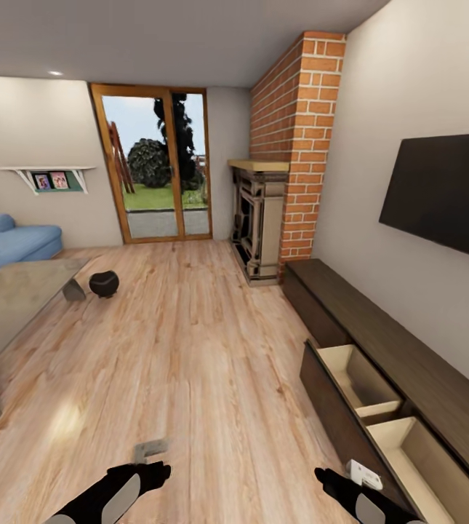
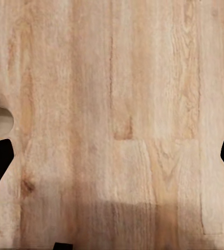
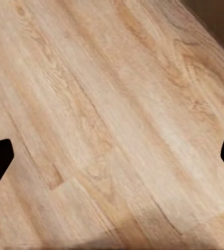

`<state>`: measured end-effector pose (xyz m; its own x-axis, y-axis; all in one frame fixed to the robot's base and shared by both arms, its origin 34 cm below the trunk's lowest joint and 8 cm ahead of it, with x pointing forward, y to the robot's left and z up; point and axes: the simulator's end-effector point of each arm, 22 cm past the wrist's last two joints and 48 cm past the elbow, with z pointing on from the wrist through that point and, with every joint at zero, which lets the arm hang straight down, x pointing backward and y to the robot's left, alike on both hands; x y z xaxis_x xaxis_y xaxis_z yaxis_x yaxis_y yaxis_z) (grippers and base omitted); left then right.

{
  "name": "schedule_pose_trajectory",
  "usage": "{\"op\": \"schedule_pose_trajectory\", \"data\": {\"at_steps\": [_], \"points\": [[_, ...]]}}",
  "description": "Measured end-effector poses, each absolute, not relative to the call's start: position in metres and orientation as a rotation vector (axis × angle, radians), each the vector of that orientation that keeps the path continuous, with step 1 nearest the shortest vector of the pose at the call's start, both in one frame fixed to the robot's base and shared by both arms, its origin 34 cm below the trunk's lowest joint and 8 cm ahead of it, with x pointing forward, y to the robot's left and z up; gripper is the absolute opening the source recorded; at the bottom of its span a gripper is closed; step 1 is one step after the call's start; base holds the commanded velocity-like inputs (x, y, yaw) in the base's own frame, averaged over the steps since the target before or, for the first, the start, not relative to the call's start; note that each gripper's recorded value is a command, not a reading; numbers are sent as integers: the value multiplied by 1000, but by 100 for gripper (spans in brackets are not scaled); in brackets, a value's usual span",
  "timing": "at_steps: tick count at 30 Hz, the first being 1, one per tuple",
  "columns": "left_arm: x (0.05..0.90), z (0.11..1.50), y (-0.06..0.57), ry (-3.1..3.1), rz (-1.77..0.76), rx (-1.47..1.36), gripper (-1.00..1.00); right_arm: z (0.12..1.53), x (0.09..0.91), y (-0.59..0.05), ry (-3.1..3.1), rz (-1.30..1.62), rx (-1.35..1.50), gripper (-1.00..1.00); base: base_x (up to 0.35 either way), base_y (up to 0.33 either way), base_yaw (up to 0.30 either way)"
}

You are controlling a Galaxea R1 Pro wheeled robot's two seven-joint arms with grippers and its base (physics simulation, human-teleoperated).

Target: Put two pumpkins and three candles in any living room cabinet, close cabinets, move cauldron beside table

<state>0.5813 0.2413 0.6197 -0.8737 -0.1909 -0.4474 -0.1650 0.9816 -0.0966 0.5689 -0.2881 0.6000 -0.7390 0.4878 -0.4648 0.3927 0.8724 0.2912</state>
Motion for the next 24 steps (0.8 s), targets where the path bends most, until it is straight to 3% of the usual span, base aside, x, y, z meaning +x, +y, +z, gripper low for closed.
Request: {"op": "schedule_pose_trajectory", "data": {"at_steps": [24], "points": [[581, 619, 241, 2657, -78, -256, 100, 594, 562, -288, 2537, 124, 635, 100, 0, 0, 290]]}}
